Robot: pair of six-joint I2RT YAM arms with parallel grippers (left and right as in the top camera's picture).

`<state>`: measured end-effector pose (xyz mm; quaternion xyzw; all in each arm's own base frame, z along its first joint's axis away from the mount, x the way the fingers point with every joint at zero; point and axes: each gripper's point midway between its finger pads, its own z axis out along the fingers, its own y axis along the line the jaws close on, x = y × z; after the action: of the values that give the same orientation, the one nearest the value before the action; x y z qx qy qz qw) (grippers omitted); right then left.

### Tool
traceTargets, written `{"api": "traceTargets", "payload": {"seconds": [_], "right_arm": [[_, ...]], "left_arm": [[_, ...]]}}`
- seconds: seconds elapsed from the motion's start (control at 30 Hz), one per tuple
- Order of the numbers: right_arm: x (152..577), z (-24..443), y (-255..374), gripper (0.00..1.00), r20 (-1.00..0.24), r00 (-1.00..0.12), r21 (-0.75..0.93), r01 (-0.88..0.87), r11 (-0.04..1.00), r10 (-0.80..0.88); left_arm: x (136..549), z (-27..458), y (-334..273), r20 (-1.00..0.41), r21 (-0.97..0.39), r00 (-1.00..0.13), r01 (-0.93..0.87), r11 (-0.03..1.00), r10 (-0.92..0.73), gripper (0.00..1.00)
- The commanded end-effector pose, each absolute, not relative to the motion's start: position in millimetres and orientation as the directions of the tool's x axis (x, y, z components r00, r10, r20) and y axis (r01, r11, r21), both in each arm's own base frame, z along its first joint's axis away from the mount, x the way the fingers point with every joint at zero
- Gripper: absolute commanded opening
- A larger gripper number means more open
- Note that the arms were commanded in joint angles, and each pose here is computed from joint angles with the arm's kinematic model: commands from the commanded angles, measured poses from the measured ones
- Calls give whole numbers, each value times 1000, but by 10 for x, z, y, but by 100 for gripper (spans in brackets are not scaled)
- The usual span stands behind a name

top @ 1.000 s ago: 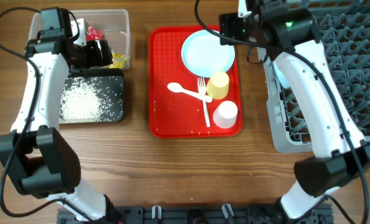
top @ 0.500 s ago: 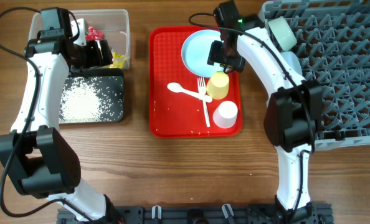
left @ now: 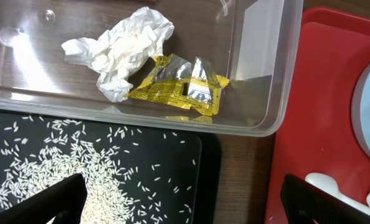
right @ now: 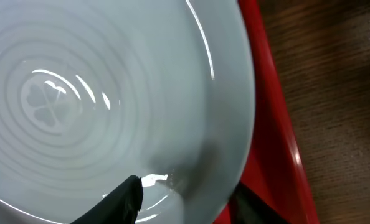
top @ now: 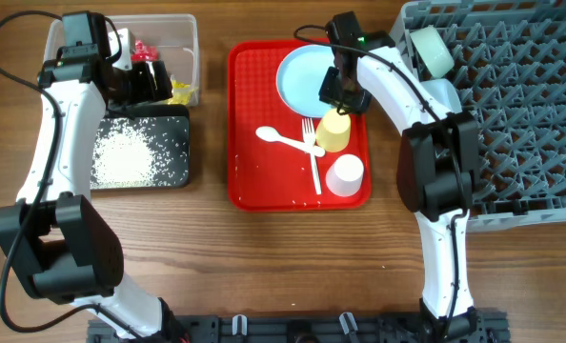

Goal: Sort waste into correct bins and load items into the dishwasher rack
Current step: 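Move the right gripper to the light-blue plate and grasp its edge, then carry the light-blue plate to the rack and stand it upright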

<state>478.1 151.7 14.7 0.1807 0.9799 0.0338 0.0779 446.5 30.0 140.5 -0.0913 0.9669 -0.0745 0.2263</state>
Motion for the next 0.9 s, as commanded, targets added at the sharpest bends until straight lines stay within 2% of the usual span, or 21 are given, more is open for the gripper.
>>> {"api": "traceTargets", "payload": {"seconds": [0.0,0.03,0.1,0.3,0.47,0.57,0.7,0.87], "right_arm": [[4765,-66,1503,28,-108,-923,80,362,929,369],[4768,-82,1494,17,-109,-923,77,363,929,370],[4784,-80,1487,6,-114,-923,79,361,929,368],[4913,-6,1472,4,-168,-939,94,288,953,301],[5114,379,1452,4,-278,-932,135,202,970,233],[5232,907,1430,4,-396,-899,150,134,979,184],[5217,1870,1144,4,-576,-809,81,87,993,118],[4934,3036,365,4,-761,-645,-94,223,970,74]], "left_arm": [[4480,1476,324,-441,-183,-871,-149,972,-217,100],[4480,1476,324,-441,-183,-871,-149,972,-217,100],[4480,1476,324,-441,-183,-871,-149,972,-217,100],[4480,1476,324,-441,-183,-871,-149,972,-217,100],[4480,1476,324,-441,-183,-871,-149,972,-217,100],[4480,1476,324,-441,-183,-871,-149,972,-217,100],[4480,1476,324,-441,-183,-871,-149,972,-217,100],[4479,1476,324,-441,-183,-871,-149,972,-217,100]]}}
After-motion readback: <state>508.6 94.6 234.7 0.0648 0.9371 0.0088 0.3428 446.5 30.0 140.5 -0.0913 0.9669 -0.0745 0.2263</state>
